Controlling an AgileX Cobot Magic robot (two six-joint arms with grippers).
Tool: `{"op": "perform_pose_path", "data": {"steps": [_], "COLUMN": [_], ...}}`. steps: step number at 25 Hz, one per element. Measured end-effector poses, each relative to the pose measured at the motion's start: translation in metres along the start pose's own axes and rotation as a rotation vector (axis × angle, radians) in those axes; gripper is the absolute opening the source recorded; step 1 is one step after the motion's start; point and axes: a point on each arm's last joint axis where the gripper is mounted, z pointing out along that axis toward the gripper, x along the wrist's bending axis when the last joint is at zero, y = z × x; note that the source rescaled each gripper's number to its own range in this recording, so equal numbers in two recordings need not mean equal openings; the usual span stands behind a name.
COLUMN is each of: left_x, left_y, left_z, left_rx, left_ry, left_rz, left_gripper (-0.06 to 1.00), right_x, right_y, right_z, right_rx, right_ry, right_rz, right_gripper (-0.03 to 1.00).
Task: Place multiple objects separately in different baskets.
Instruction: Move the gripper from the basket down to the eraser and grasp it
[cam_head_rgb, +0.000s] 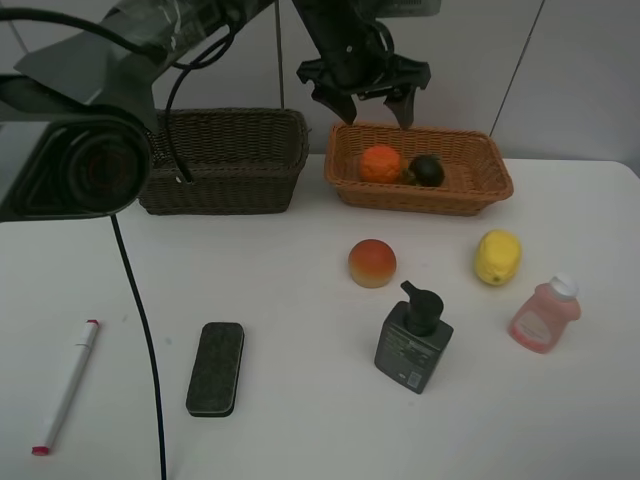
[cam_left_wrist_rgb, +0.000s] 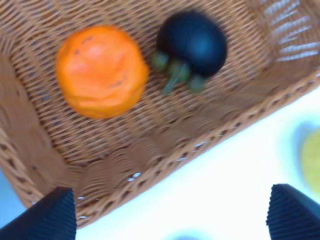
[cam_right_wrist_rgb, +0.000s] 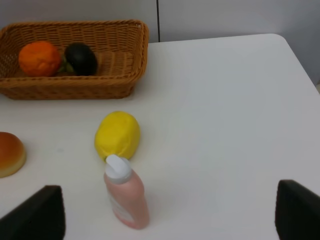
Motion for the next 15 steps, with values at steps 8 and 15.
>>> {"op": "perform_pose_path", "data": {"steps": [8,15], "left_x": [-0.017,-0.015], "left_y": [-0.002,-0.078], "left_z": [-0.059,-0.122], "left_rx": [0.026,0.241], "left_ry": [-0.070,0.004], "left_rz": [-0.030,-0.114], "left_gripper": [1.00,1.00], "right_x": [0.000,0.000], "right_y": [0.000,0.000], "right_z": [0.000,0.000], "right_rx": [0.000,0.000], "right_ry": [0.000,0.000], "right_rz": [0.000,0.000], "right_gripper": [1.00,1.00]}}
